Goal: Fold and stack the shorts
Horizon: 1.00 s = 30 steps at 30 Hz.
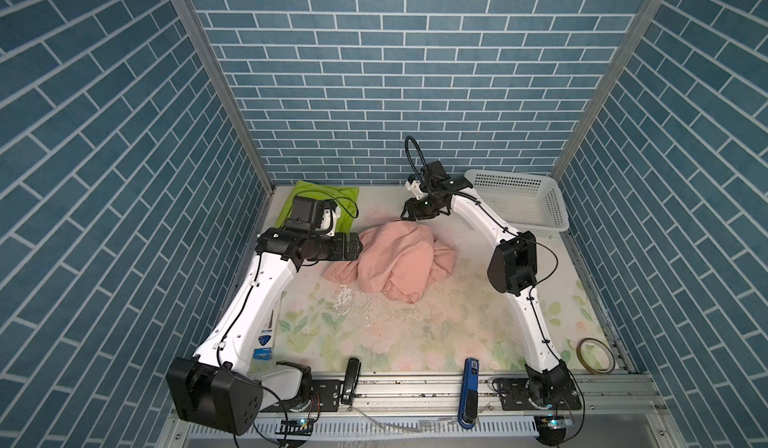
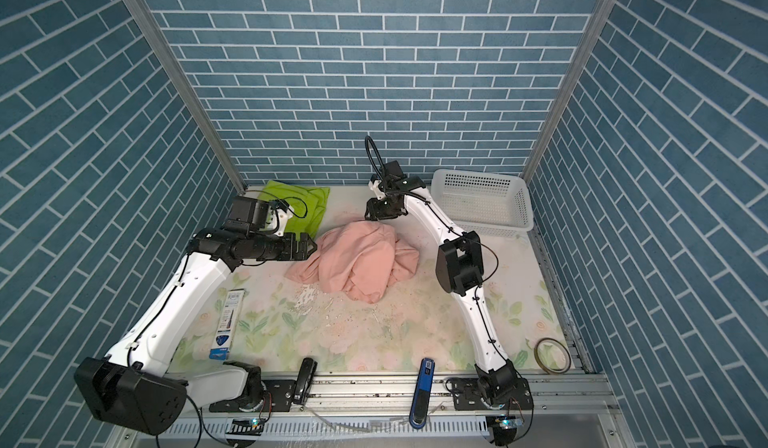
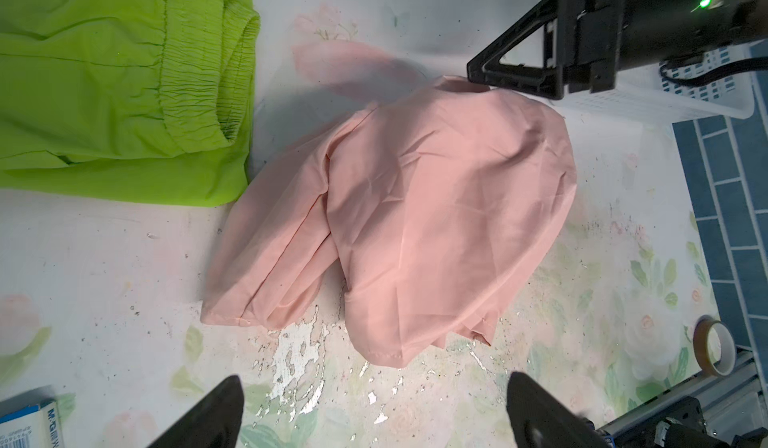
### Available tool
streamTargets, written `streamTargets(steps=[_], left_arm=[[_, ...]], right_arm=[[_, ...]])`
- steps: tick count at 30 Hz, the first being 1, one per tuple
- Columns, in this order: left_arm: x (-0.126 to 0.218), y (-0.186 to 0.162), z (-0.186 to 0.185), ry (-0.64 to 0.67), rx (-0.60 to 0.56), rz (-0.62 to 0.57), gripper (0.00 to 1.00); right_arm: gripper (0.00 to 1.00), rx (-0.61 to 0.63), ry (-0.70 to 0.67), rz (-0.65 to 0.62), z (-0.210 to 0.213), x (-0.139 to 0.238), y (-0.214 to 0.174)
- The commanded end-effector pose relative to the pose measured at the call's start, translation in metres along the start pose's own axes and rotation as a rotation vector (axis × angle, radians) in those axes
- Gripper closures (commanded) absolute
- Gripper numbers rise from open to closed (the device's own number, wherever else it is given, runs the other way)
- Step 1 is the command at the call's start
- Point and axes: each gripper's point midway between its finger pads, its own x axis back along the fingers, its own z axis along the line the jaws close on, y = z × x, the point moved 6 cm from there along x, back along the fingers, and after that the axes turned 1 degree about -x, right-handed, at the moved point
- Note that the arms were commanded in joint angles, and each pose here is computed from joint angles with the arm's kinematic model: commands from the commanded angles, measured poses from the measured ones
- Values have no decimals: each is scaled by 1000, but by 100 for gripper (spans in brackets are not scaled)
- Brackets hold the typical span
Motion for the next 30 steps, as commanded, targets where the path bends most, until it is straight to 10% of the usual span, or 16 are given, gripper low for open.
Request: streamTargets(steps=[1, 9, 21, 27, 30], left_arm=[[-9, -7, -17, -28, -81, 12, 0], [-67, -37, -96, -56, -418, 111, 0], [-183, -66, -120, 78, -462, 298, 1], [-181, -39, -107, 206, -455, 301, 94], [-154, -16, -104, 166, -422, 241, 100]], right_arm=[[41, 77, -100, -143, 10, 74, 2], [36, -82, -215, -160, -21, 117, -123], [34, -232, -116, -150, -26, 97, -250], [34, -206, -30, -164, -15, 68, -249], [33, -198, 22, -166, -6, 49, -245]])
